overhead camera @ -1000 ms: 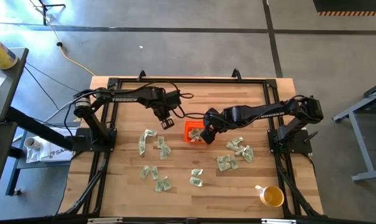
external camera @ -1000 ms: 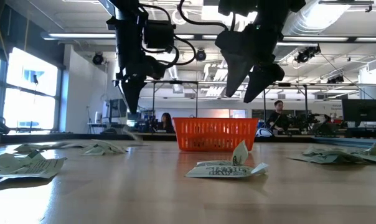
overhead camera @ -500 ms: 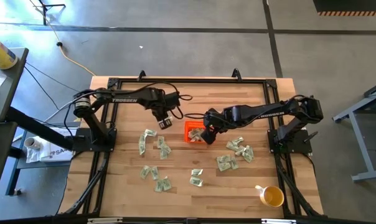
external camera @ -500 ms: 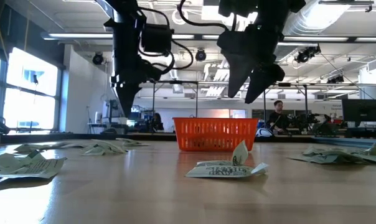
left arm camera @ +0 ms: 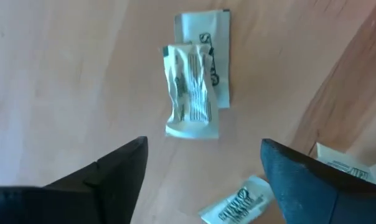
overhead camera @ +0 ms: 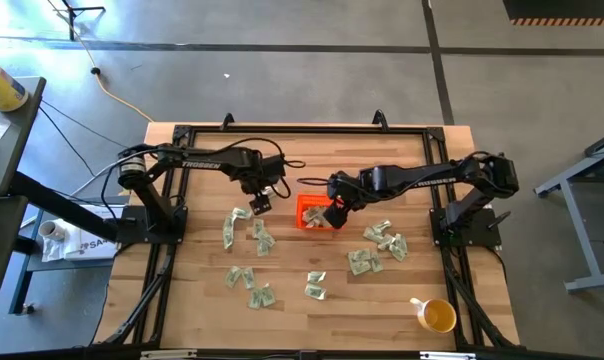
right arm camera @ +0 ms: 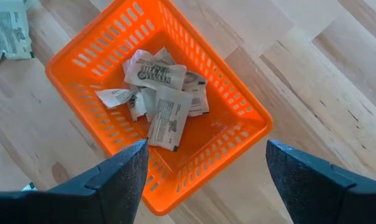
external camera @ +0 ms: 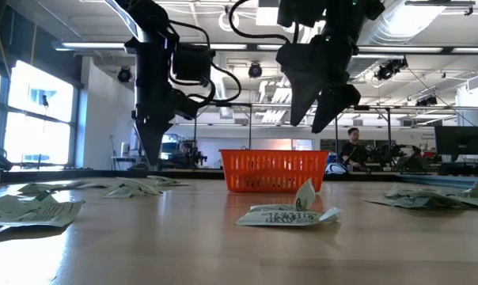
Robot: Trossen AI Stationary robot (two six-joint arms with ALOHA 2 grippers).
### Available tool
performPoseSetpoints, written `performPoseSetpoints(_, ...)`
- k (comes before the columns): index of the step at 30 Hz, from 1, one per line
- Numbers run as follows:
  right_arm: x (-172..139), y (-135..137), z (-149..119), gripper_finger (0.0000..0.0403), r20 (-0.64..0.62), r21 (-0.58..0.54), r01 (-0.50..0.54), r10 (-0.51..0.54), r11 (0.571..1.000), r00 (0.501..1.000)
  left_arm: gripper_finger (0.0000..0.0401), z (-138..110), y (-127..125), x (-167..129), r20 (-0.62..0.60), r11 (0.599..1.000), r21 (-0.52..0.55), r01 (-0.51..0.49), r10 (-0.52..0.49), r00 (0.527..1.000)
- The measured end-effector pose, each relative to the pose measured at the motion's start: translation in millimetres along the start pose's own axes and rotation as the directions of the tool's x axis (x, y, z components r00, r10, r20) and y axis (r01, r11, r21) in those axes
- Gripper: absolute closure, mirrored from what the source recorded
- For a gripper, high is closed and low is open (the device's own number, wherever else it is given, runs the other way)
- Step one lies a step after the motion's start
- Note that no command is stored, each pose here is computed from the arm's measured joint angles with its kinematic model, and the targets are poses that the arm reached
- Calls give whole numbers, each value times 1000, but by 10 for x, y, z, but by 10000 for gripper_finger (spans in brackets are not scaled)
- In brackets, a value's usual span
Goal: Pick and place Stevia / Truvia into bins
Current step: Put the light green stevia packet into the orange basket
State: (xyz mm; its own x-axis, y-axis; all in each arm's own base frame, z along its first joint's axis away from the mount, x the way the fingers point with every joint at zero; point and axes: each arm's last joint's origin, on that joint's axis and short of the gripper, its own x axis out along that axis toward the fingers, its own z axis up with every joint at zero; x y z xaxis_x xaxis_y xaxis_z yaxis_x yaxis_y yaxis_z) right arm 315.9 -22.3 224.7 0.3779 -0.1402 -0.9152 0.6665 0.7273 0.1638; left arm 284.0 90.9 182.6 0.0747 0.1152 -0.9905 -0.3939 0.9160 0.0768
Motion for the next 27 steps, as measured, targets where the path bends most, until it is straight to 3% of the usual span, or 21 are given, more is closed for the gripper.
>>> performPoseSetpoints(9, 5, -30, 24, 92, -9, 16, -9, 9, 1000, 1000, 148, -35, -8, 146, 47, 993, 115, -6, 1, 999)
performPoseSetpoints(15, 5, -29, 24, 92, -9, 20, -9, 9, 1000, 1000, 174, -108, -6, 262, 45, 984, 175, -20, 13, 999)
performPoseSetpoints(20, 5, -30, 24, 92, -9, 23, -9, 9, 1000, 1000, 202, -130, 14, 292, 49, 978, 188, -89, 82, 995)
performPoseSetpoints(27, 5, -31, 25, 92, -5, 22, -4, 5, 1000, 1000, 323, -82, 15, 288, 99, 978, 177, -114, 98, 990)
